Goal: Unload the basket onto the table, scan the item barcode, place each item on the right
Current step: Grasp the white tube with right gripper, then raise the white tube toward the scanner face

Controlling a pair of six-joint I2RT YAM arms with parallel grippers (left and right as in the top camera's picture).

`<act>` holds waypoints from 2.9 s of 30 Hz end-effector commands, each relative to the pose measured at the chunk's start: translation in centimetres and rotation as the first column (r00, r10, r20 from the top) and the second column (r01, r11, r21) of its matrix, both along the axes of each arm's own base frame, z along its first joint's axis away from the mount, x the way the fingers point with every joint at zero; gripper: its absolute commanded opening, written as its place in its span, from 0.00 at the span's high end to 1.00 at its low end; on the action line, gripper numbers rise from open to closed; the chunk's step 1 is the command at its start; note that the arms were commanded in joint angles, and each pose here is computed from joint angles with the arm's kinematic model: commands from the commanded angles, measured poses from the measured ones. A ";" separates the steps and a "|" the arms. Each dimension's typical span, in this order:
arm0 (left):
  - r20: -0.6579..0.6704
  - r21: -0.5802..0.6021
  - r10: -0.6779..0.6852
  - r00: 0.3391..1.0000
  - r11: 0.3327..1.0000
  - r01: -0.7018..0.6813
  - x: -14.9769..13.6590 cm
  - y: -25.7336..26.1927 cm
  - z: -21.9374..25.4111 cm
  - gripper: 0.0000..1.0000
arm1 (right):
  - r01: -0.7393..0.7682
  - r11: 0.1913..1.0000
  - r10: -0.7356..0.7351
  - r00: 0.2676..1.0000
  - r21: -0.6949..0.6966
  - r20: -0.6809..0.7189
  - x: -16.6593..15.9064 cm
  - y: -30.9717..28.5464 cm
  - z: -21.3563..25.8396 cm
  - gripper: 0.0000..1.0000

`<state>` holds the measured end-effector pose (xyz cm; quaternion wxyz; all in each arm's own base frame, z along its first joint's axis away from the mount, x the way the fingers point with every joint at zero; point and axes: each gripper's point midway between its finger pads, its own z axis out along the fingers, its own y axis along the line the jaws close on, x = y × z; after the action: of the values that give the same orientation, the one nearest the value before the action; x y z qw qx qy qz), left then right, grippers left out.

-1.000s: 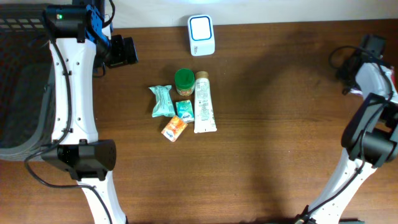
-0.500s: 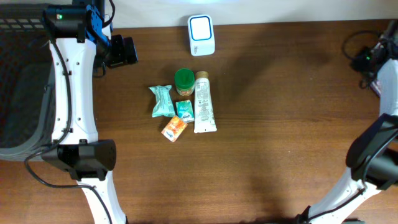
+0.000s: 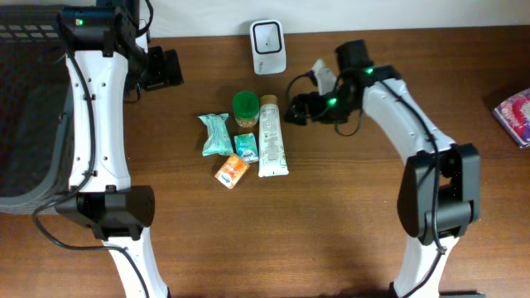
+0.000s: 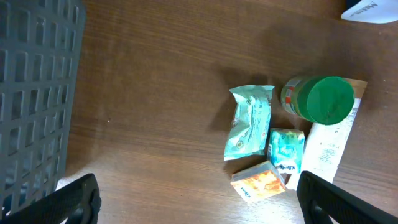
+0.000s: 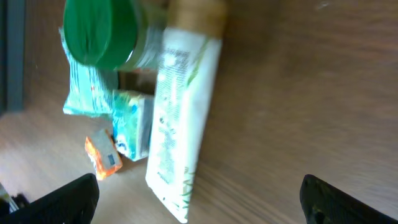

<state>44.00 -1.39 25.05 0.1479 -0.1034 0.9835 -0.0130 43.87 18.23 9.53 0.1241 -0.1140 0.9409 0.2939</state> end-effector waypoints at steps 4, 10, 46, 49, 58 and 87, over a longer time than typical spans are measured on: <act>0.021 0.009 -0.007 1.000 1.000 0.007 -0.2 0.2 0.9 0.01 | -0.005 1.000 0.006 0.999 0.020 -0.048 -1.5 3.4 -4.0 0.01; 0.021 0.009 -0.007 1.000 1.000 0.007 -0.2 0.2 0.9 0.01 | -0.016 0.999 0.020 0.992 0.029 -0.125 -2.4 4.8 -8.1 0.16; 0.021 0.009 -0.007 1.000 1.000 0.007 -0.2 0.2 0.9 0.01 | -0.221 0.781 0.113 0.970 0.584 0.215 -0.3 -0.8 7.6 0.96; 0.021 0.009 -0.007 1.000 1.000 0.007 -0.2 0.2 0.9 0.01 | -0.364 0.707 0.158 0.917 0.606 0.366 -1.0 -0.6 9.9 0.96; 0.021 0.009 -0.009 1.000 1.000 0.008 -0.2 0.2 0.9 0.01 | -0.590 0.684 0.190 0.711 0.429 0.677 -0.5 0.5 14.1 0.96; 0.021 0.009 -0.007 1.000 1.000 0.007 -0.2 0.2 0.9 0.01 | -0.497 0.771 0.218 0.794 0.399 0.568 -0.3 3.5 11.9 0.96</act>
<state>43.99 -1.40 25.05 0.1477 -0.1034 0.9835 -0.0131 43.93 21.41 18.34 0.2996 -0.3059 0.7416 0.5164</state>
